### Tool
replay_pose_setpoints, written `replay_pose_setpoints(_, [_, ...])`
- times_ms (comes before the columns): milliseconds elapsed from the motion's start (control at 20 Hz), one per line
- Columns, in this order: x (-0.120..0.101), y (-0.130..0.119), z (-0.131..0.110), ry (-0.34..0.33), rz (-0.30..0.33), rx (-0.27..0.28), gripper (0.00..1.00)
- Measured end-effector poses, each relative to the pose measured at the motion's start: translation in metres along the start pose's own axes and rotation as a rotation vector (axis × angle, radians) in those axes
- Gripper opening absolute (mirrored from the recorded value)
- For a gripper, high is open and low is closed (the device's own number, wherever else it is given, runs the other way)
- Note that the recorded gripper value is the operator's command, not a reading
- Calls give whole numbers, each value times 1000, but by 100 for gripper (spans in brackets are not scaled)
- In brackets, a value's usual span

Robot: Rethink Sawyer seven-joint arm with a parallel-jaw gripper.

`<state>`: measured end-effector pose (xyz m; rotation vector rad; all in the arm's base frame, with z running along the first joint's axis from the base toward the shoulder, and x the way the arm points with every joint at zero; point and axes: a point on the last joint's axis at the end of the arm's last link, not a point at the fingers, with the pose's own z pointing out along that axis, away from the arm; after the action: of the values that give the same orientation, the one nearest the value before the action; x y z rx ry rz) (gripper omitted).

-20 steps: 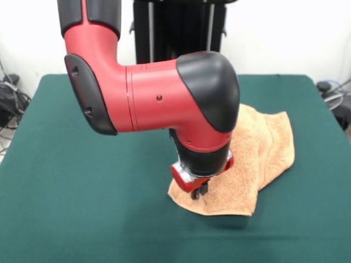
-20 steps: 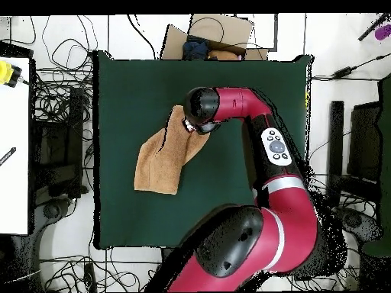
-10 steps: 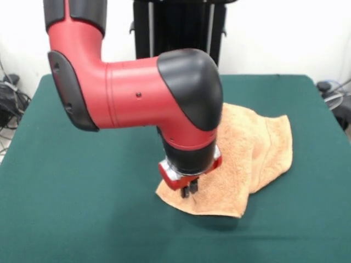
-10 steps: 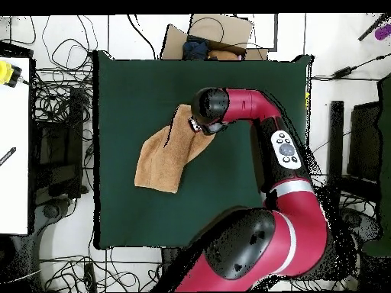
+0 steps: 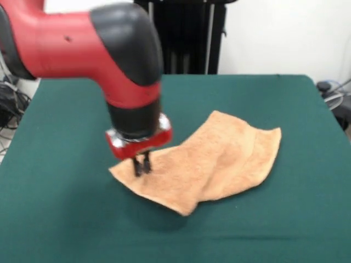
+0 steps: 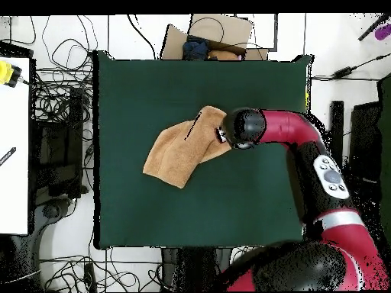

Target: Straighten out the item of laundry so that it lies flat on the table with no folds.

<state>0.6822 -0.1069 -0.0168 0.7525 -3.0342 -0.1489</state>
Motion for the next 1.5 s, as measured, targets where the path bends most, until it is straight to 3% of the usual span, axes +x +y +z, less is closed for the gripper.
replay_pose_setpoints(150, [37,-22,-4,-70,44,28,0])
replay_pose_setpoints(400, [95,-40,-7,-123,110,37,0])
replay_pose_setpoints(500, [113,-42,-7,-127,125,34,0])
replay_pose_setpoints(600, [150,-42,-6,-119,143,24,0])
replay_pose_setpoints(900, [210,-24,0,-62,134,1,0])
replay_pose_setpoints(1150, [237,10,1,-22,72,22,0])
replay_pose_setpoints(1350, [238,41,-3,1,22,41,0])
replay_pose_setpoints(1500, [226,72,-14,39,-22,47,0])
